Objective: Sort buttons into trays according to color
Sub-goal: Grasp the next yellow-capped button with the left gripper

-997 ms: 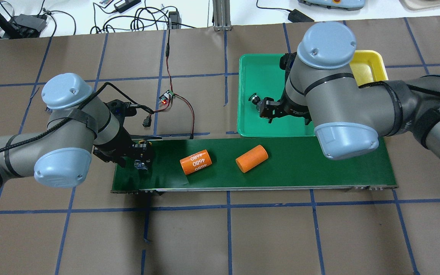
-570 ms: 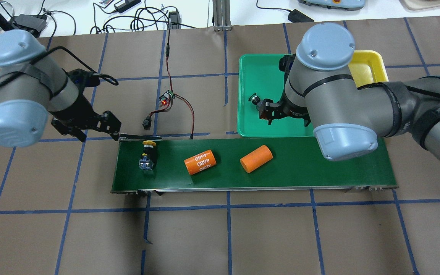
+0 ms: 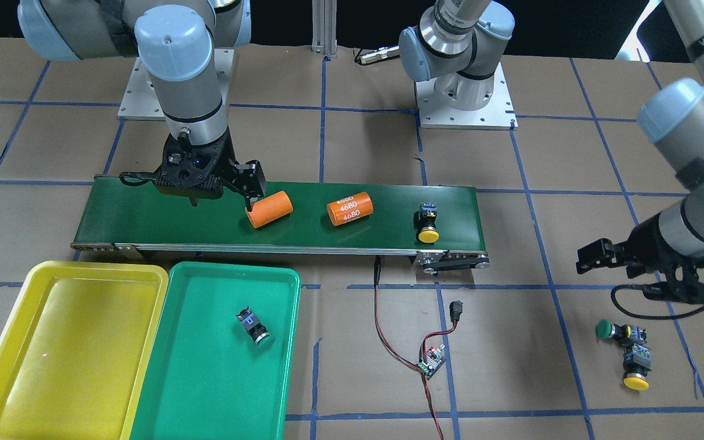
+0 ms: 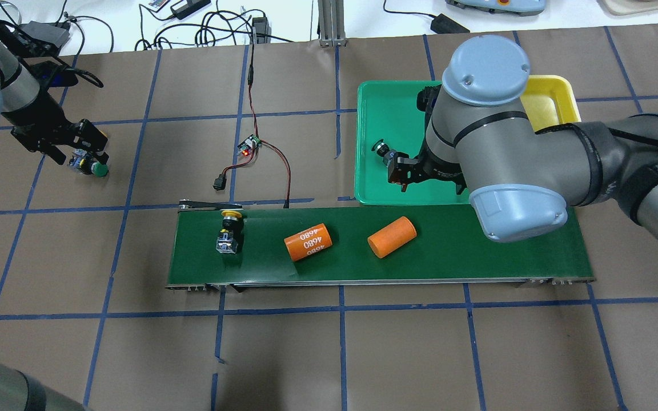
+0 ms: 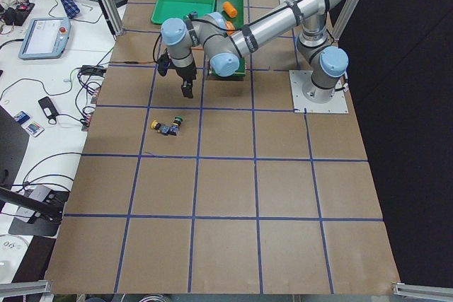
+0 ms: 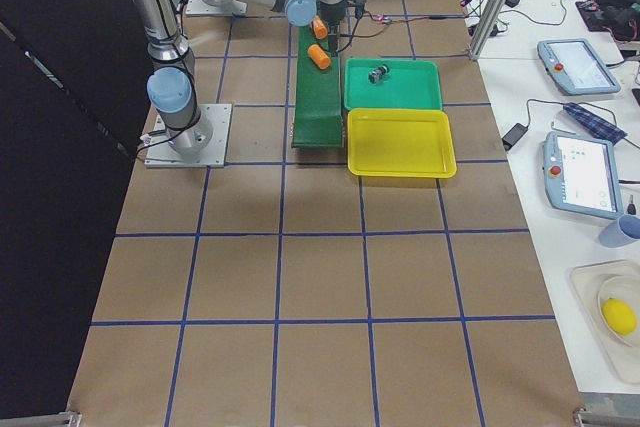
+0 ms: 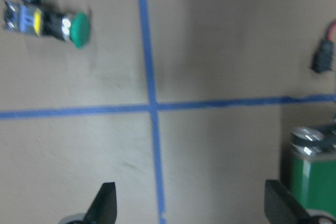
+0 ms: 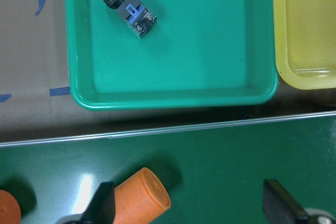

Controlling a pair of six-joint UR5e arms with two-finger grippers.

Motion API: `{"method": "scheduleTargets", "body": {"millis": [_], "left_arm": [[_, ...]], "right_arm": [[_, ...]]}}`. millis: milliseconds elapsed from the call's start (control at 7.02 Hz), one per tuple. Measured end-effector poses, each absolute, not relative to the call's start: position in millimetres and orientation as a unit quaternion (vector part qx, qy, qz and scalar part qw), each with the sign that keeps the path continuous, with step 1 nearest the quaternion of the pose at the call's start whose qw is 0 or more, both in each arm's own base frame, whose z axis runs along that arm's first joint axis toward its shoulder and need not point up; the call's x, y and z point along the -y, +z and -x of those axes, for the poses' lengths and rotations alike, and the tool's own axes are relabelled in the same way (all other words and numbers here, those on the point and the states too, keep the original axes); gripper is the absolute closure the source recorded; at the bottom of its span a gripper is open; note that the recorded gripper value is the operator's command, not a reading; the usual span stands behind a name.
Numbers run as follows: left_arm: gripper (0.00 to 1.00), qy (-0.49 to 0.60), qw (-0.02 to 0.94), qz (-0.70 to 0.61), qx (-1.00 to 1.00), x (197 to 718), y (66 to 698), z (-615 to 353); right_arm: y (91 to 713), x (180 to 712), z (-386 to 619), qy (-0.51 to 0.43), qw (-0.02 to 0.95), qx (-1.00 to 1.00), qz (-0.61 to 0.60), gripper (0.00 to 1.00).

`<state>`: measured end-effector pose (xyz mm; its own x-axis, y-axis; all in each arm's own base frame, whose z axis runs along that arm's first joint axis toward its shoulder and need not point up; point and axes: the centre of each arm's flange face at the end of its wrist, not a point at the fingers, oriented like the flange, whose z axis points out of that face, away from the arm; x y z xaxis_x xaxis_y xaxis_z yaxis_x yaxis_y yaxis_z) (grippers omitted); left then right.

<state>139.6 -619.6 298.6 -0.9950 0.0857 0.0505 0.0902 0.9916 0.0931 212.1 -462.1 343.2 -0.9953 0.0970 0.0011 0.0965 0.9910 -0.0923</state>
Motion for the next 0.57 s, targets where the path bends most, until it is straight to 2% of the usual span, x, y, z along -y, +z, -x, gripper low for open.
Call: {"method": "scheduleTargets", "body": {"millis": [285, 570], "left_arm": [[0.00, -0.045, 0.022, 0.076, 0.996, 656.3, 252.6, -178.8], [0.00, -0.057, 0.022, 0.085, 0.995, 665.8, 211.2, -201.9]], "right_arm": [[344.6, 459.8, -210.0, 0.036, 0.005, 0.998, 0.051, 0.00], [344.8, 458.2, -210.3, 0.034, 0.006, 0.998, 0.050, 0.00]]}}
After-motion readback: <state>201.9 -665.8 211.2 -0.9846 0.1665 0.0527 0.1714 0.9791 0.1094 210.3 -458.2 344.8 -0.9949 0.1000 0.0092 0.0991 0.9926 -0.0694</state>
